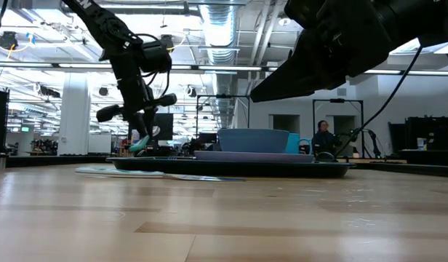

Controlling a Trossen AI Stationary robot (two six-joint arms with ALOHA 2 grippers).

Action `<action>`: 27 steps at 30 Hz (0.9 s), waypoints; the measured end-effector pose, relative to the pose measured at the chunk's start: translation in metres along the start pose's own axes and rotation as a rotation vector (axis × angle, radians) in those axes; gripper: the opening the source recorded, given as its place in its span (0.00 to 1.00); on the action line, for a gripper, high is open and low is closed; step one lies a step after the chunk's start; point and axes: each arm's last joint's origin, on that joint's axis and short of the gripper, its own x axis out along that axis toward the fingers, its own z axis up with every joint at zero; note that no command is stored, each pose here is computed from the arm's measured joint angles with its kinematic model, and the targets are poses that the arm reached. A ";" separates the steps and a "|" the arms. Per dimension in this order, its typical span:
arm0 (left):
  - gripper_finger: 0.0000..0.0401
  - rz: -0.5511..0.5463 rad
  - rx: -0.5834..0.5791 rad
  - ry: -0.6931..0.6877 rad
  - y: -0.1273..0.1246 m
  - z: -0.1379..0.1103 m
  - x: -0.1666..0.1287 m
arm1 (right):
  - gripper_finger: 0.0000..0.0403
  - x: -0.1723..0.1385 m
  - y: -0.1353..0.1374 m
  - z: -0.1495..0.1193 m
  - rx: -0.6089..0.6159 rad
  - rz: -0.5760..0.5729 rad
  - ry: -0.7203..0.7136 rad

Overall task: Set up tray
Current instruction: Put the green spoon on the black napkin to the left of the blue fork

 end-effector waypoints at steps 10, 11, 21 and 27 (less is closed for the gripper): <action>0.04 -0.004 0.007 0.001 -0.006 -0.006 0.010 | 0.25 0.000 0.000 -0.001 -0.005 -0.001 0.010; 0.04 -0.002 0.013 0.018 -0.007 -0.008 0.014 | 0.25 0.000 0.000 -0.001 -0.005 -0.001 0.010; 0.04 -0.024 0.013 0.053 -0.013 -0.014 0.043 | 0.25 0.000 0.000 -0.001 0.001 -0.002 0.013; 0.04 0.036 0.013 0.080 -0.006 -0.014 0.043 | 0.25 0.000 0.000 -0.001 -0.006 -0.002 0.013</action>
